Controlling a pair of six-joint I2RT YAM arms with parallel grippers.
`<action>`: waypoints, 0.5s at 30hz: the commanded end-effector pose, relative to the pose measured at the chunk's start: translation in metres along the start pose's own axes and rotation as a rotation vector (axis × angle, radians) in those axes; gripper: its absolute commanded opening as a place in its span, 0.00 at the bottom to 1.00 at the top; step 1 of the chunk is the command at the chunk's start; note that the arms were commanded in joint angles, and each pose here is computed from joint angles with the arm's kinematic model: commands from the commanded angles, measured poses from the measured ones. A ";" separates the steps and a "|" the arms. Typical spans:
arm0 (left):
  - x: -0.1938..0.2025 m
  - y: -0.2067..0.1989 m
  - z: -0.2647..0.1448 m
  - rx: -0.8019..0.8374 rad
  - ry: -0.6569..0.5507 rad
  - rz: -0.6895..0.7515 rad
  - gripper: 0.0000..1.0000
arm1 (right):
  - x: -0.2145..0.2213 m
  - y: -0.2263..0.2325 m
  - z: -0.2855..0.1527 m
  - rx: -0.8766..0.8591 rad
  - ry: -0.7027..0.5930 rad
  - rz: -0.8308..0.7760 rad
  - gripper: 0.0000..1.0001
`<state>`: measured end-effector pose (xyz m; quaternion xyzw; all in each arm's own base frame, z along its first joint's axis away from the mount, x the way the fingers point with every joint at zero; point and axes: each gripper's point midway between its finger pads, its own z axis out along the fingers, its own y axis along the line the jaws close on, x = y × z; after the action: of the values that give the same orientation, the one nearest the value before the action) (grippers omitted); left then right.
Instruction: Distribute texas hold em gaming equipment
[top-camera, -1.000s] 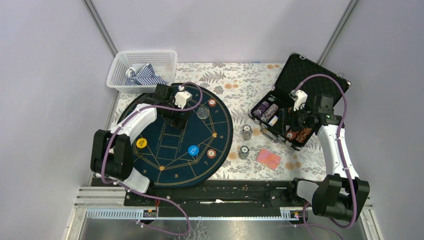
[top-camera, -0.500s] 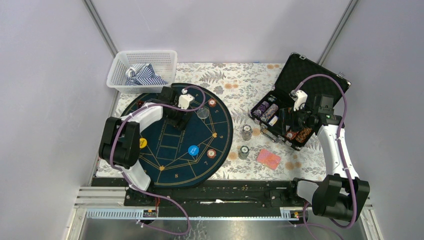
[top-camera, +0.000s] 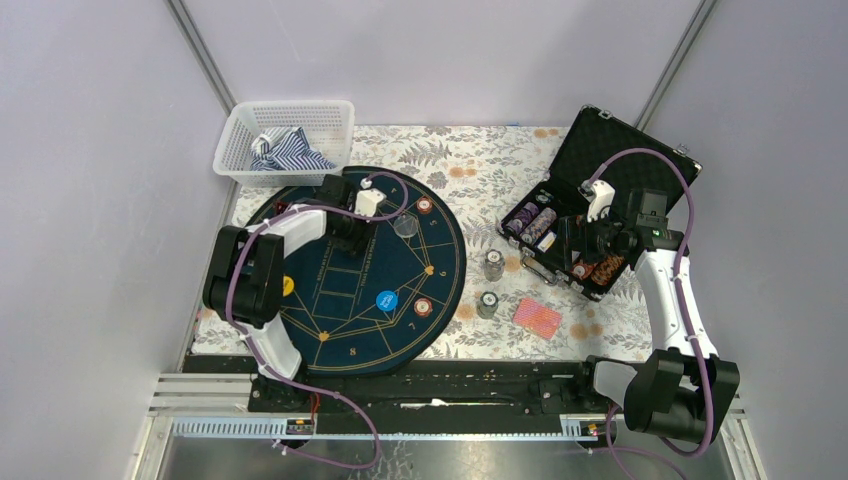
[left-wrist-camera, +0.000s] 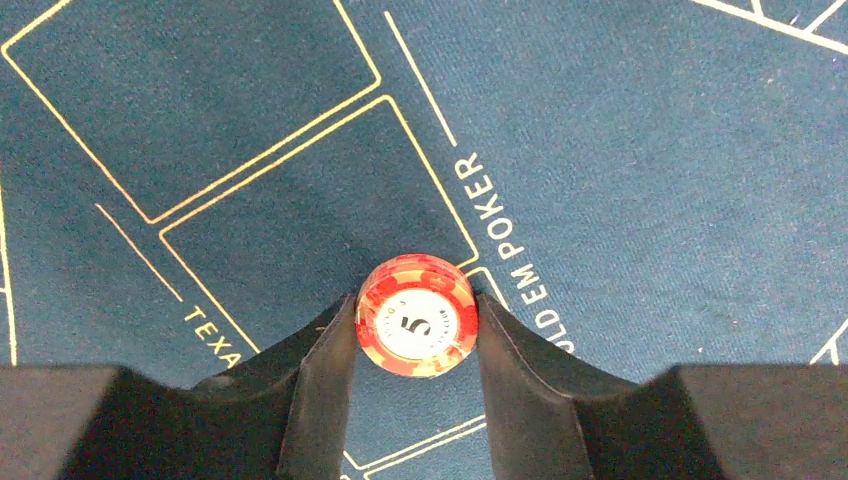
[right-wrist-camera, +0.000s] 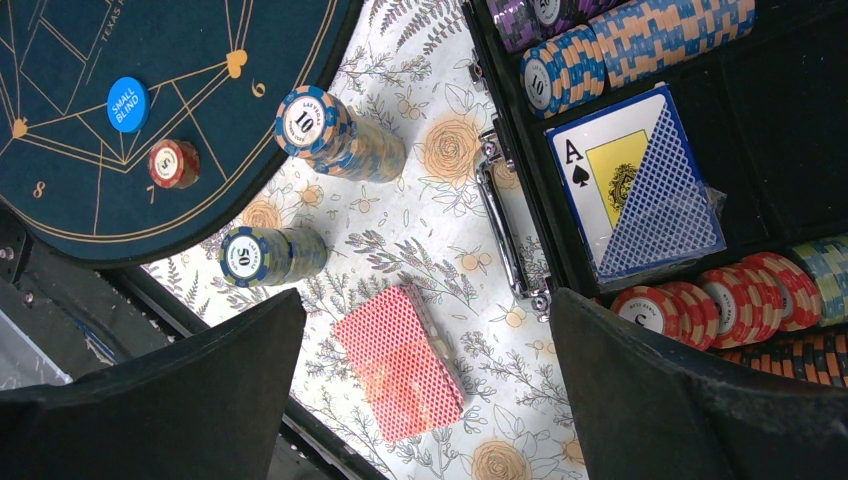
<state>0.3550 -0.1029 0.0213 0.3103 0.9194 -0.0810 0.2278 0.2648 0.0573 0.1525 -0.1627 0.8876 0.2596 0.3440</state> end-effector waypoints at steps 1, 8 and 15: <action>-0.012 0.015 -0.009 -0.042 -0.052 -0.006 0.44 | -0.005 0.000 -0.002 0.005 -0.018 -0.012 1.00; -0.002 0.043 -0.046 -0.064 -0.066 -0.086 0.33 | -0.005 0.002 -0.003 -0.003 -0.019 -0.011 1.00; 0.032 0.078 -0.100 -0.153 -0.080 -0.142 0.33 | -0.006 0.003 -0.003 -0.012 -0.016 -0.008 1.00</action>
<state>0.3505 -0.0217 0.0605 0.2235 0.9409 -0.0588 0.2475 0.2645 0.0575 0.1525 -0.1626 0.8876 0.2603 0.3435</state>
